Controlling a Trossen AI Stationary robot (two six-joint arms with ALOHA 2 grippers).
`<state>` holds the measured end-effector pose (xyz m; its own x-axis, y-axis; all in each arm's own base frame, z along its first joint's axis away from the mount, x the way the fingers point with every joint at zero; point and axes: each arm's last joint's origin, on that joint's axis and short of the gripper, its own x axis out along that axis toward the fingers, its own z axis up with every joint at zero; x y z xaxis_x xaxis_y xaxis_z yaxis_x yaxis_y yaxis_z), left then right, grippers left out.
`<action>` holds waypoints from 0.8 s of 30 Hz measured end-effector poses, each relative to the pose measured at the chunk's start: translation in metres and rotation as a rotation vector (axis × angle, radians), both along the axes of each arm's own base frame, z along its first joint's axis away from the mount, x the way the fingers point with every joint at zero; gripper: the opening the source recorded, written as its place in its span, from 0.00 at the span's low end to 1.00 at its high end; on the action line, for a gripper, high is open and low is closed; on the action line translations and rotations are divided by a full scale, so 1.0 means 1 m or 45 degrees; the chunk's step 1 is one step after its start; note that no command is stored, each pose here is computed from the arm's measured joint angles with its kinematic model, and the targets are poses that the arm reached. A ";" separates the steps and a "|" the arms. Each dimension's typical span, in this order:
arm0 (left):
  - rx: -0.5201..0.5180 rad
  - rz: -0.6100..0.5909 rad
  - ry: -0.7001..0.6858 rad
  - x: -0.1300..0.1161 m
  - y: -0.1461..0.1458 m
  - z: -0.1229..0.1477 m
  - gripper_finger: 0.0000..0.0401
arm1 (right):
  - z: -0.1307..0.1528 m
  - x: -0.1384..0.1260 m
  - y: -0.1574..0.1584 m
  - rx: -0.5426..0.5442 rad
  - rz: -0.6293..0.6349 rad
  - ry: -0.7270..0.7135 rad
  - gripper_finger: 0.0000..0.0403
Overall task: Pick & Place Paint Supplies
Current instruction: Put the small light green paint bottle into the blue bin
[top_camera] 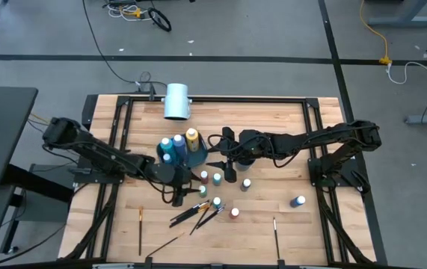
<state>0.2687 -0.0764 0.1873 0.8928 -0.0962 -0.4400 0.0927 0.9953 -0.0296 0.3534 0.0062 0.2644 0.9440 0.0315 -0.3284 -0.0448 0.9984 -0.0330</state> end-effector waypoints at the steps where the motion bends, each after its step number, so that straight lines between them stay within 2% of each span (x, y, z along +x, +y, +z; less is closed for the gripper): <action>1: -0.012 -0.020 -0.008 0.003 -0.001 -0.003 0.47 | 0.000 0.000 0.000 0.000 0.000 0.000 0.55; 11: -0.003 -0.006 -0.006 0.017 -0.005 -0.026 0.47 | -0.003 -0.001 0.000 0.019 -0.006 0.048 0.55; 14: 0.008 -0.008 0.057 0.015 -0.005 -0.034 0.46 | -0.005 -0.002 0.000 0.065 -0.023 0.071 0.55; 24: 0.004 -0.011 0.034 0.015 -0.006 -0.031 0.41 | -0.007 -0.003 0.001 0.100 -0.033 0.109 0.55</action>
